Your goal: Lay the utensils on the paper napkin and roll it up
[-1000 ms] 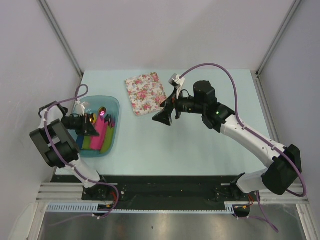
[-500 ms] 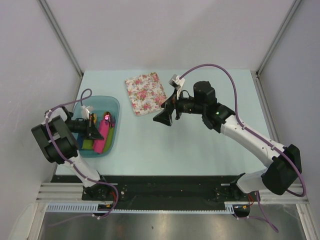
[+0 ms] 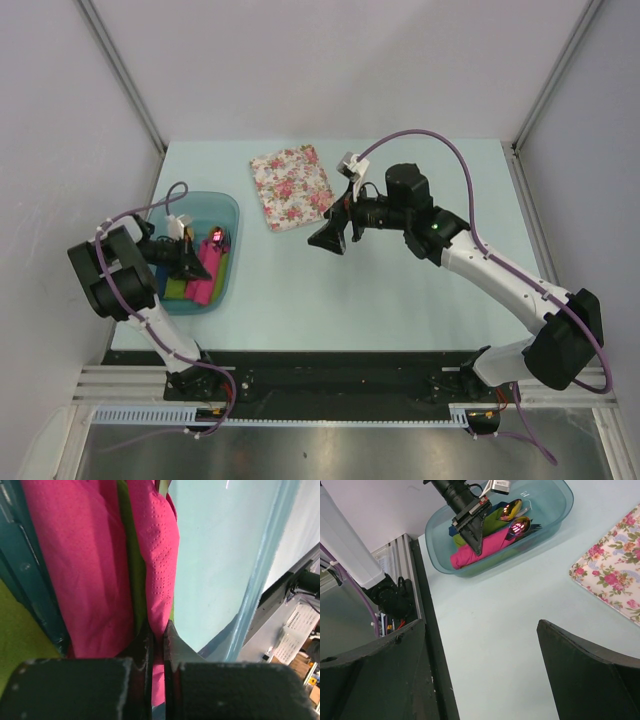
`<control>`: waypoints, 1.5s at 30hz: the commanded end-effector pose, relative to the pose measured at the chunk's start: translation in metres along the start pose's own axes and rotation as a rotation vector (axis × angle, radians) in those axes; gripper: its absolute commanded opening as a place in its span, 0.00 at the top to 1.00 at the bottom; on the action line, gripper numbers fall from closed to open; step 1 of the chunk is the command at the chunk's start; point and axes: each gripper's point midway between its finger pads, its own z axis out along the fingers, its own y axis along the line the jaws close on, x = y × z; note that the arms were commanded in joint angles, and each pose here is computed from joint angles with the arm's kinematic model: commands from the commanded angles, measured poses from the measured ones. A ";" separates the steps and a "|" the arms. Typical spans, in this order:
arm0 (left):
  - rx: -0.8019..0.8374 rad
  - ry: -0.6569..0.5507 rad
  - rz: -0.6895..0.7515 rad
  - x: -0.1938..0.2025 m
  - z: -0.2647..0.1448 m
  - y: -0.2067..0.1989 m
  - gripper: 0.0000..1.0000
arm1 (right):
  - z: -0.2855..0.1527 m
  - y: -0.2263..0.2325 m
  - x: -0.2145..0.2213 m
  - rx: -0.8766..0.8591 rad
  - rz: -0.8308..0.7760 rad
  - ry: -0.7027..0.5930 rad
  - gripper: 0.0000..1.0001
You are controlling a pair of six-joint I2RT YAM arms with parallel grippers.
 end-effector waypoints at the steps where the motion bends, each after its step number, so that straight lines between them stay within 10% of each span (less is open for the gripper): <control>1: -0.043 -0.021 0.019 -0.004 0.005 0.012 0.94 | -0.007 0.003 -0.012 0.008 -0.042 -0.037 0.00; 29: -0.014 -0.078 -0.089 -0.006 -0.011 -0.022 1.00 | -0.004 0.003 -0.009 -0.004 -0.052 -0.037 0.00; 45: -0.069 -0.059 -0.074 -0.010 0.008 0.014 0.73 | -0.011 0.007 -0.010 0.001 -0.055 -0.036 0.00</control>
